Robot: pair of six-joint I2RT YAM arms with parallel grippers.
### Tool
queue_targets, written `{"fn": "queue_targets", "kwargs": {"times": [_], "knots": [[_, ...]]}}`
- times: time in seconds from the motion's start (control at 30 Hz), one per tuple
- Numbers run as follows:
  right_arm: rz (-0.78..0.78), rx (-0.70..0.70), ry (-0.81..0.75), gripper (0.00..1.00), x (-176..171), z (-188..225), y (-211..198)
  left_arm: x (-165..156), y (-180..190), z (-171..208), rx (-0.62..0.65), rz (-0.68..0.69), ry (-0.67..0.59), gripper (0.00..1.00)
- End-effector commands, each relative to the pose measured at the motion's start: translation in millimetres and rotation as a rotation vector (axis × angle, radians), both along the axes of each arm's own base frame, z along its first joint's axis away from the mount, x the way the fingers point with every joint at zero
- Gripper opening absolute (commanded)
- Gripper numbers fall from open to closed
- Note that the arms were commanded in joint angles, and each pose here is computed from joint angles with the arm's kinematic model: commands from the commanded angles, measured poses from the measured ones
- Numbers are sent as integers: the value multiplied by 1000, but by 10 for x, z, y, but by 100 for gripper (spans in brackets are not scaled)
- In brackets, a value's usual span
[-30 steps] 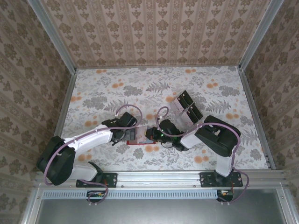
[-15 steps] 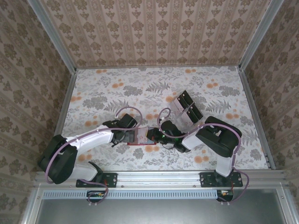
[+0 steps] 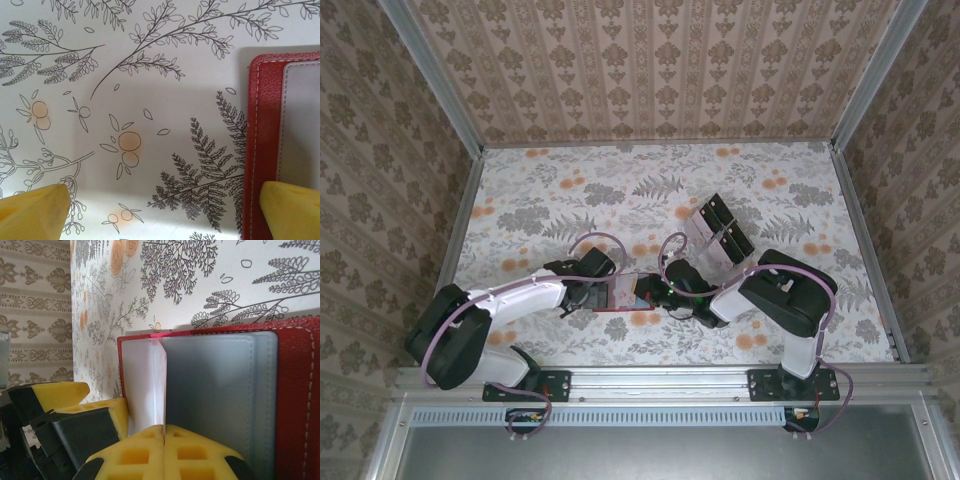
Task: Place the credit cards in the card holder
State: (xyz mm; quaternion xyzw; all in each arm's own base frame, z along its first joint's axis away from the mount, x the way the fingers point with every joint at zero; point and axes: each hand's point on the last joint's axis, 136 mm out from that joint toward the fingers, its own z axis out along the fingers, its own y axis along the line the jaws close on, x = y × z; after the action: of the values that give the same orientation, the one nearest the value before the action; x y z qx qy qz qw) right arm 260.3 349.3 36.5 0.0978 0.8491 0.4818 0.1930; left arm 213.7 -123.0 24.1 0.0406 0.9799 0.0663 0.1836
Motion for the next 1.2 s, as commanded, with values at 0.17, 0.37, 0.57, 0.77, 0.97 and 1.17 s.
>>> {"fn": "queue_targets", "kwargs": {"times": [0.17, 0.37, 0.57, 0.77, 0.97, 1.17], "knots": [[95, -88, 15, 0, -133, -130, 122, -87, 78, -94, 40, 13, 35, 100], [99, -126, 15, 0, -137, -179, 102, -90, 80, -93, 41, 14, 36, 100], [72, -166, 19, 0, -122, -249, -1, -82, 76, -75, 39, 15, 31, 100], [81, -188, 33, 0, -94, -300, 7, -79, 72, -76, 40, 13, 33, 100], [120, -207, 47, 0, -85, -335, 81, -72, 59, -67, 34, 14, 31, 100], [151, -223, 21, 42, -45, -121, 66, 21, -5, 68, 6, 15, 2, 100]]}}
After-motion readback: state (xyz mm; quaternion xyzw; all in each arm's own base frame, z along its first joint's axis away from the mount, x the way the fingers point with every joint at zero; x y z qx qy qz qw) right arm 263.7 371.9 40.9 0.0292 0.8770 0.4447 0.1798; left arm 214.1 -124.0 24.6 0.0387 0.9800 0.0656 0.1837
